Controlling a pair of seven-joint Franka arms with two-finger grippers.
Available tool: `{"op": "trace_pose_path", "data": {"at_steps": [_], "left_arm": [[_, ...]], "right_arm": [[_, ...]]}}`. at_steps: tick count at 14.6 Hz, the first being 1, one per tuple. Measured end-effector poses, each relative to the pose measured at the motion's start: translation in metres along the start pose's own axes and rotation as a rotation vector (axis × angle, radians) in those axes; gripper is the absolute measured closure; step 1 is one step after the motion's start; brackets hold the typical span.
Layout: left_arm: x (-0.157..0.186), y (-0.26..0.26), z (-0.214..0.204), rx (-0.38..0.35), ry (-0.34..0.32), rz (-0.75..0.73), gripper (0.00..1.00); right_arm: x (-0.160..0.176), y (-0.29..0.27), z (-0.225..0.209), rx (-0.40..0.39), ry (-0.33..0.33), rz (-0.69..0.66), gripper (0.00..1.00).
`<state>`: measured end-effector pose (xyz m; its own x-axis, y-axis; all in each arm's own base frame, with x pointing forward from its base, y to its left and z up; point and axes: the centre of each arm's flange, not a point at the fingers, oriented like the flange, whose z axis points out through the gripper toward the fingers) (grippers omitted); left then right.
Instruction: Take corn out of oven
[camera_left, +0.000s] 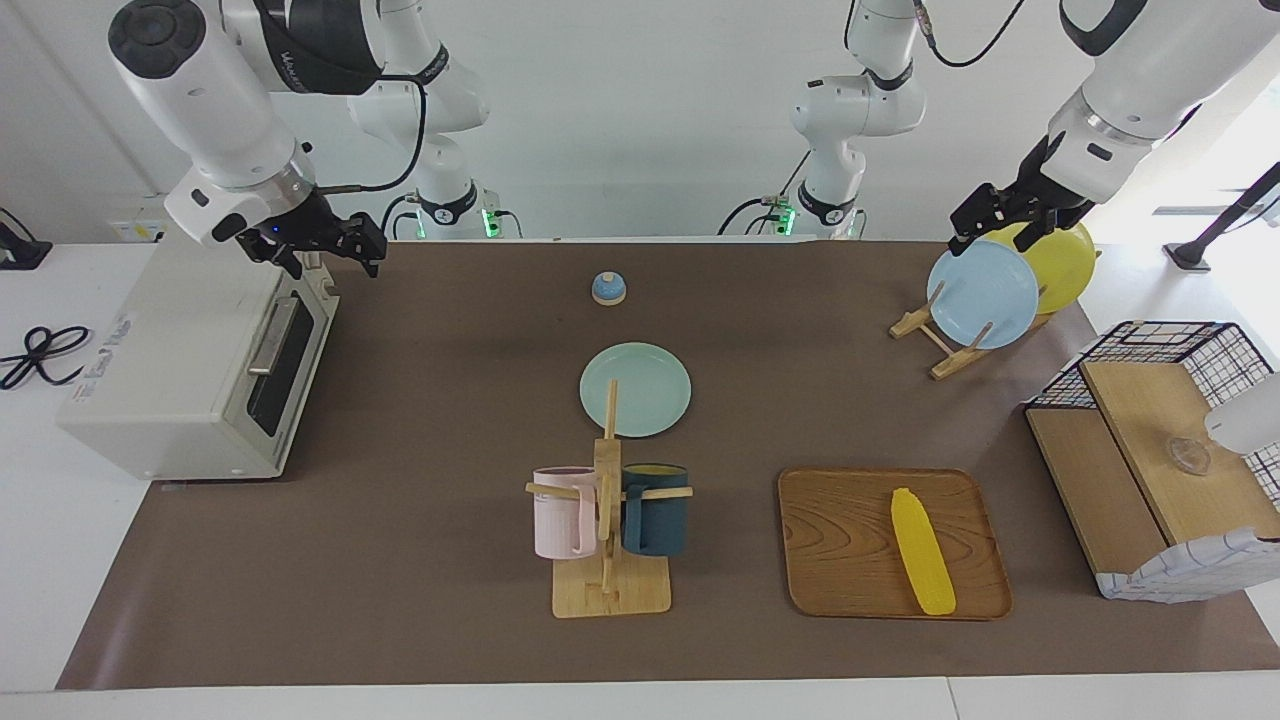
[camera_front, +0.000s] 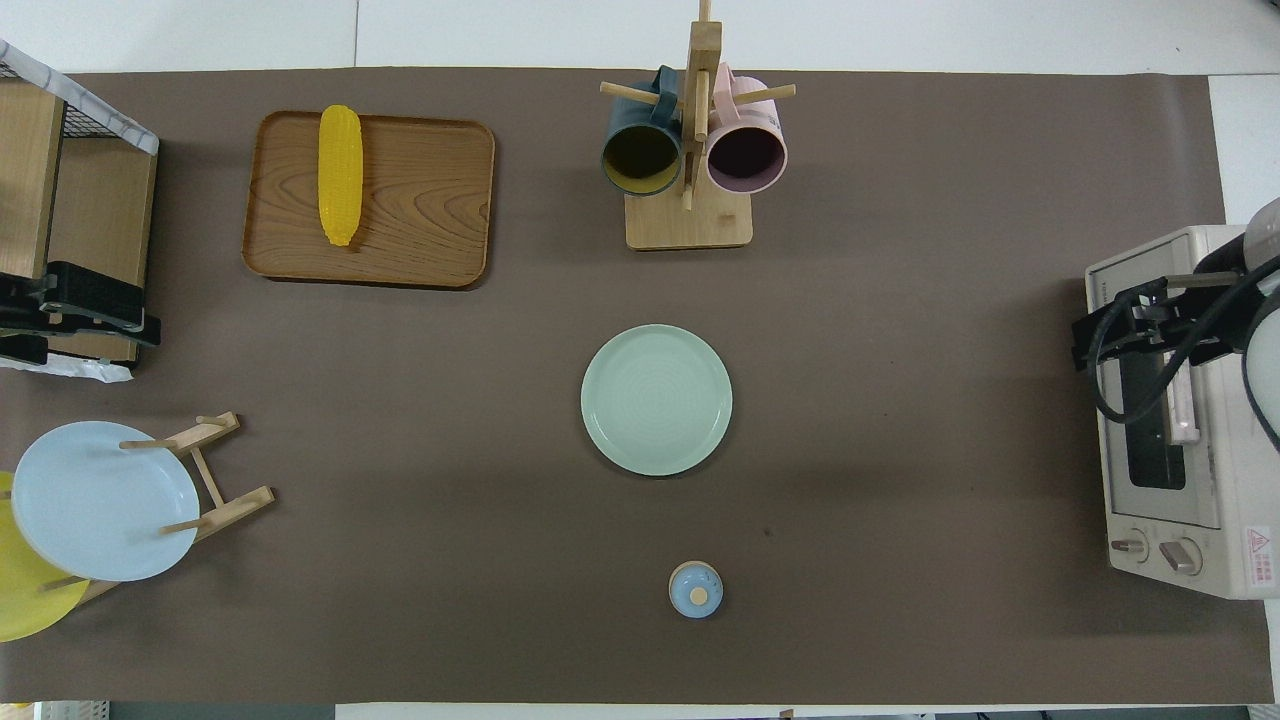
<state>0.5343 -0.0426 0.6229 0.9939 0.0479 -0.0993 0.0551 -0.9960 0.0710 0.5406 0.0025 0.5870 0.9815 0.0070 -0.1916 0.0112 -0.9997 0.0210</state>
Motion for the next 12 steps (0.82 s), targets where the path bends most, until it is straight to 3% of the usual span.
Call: {"op": "trace_pose_path", "data": {"at_steps": [4, 12], "left_arm": [[-0.001, 0.004, 0.007, 0.049, 0.020, 0.012, 0.00], [-0.004, 0.004, 0.001, 0.052, 0.030, 0.014, 0.00]], "right_arm": [[-0.002, 0.012, -0.003, 0.005, 0.006, 0.022, 0.00], [-0.002, 0.015, -0.003, 0.006, 0.006, 0.027, 0.00]]}}
